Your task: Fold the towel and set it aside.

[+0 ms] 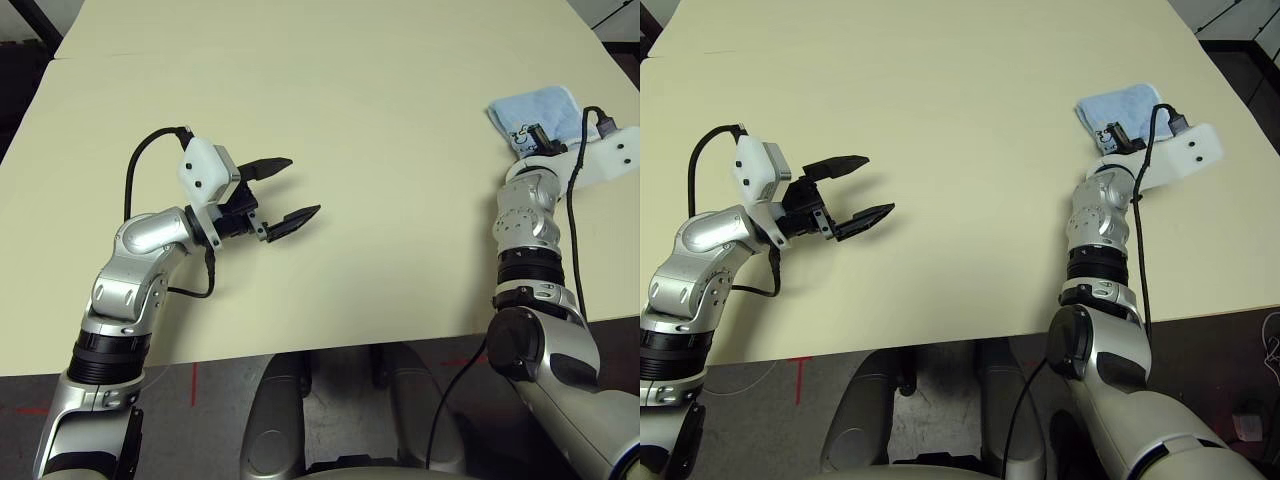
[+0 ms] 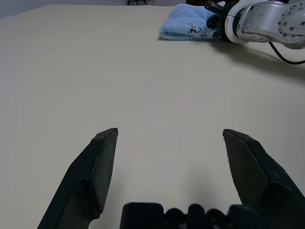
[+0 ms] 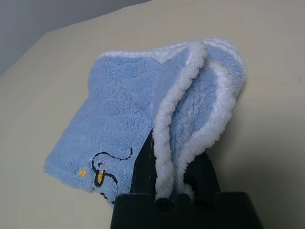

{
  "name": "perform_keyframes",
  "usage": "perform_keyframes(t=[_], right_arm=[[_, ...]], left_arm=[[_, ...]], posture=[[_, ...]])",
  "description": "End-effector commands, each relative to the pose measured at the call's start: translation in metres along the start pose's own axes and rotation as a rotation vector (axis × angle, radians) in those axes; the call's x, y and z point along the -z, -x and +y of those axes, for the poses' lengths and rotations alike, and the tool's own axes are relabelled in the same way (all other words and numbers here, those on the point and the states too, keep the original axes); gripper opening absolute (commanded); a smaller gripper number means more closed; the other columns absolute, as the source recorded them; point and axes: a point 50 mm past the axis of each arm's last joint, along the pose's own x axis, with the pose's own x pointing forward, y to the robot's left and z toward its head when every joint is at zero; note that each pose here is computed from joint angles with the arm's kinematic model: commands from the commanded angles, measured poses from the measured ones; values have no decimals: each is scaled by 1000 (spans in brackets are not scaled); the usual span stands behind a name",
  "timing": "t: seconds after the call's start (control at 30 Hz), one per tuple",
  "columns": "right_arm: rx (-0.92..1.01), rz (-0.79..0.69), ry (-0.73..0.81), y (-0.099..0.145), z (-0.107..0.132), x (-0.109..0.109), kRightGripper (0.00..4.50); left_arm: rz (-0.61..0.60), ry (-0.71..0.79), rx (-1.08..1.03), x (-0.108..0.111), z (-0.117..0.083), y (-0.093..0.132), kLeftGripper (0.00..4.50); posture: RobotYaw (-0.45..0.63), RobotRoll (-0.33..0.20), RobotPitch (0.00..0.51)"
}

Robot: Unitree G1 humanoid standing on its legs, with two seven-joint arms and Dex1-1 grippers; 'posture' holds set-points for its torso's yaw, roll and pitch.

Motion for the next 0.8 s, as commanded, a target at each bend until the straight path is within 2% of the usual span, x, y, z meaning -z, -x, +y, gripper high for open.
perform_keyframes(t=[0.03,0.33,0.63,0.8], right_arm=[[18,49,1,1,-10,10,1080],[-75,118,-28,4,-3,16,4348],[-144,155,32,16,-19,14,4430],[-321,158,137,35,-23,6,4430]], left_arm=[[6,-20,13,-1,-3,1,4500],[4,-17,13,0,-4,1,4500],[5,-14,13,1,-5,0,4500],[3,-14,17,2,-4,-1,4500]], posture=[[-4,0,312],[-3,0,314],[-2,0,316],[-2,0,316]])
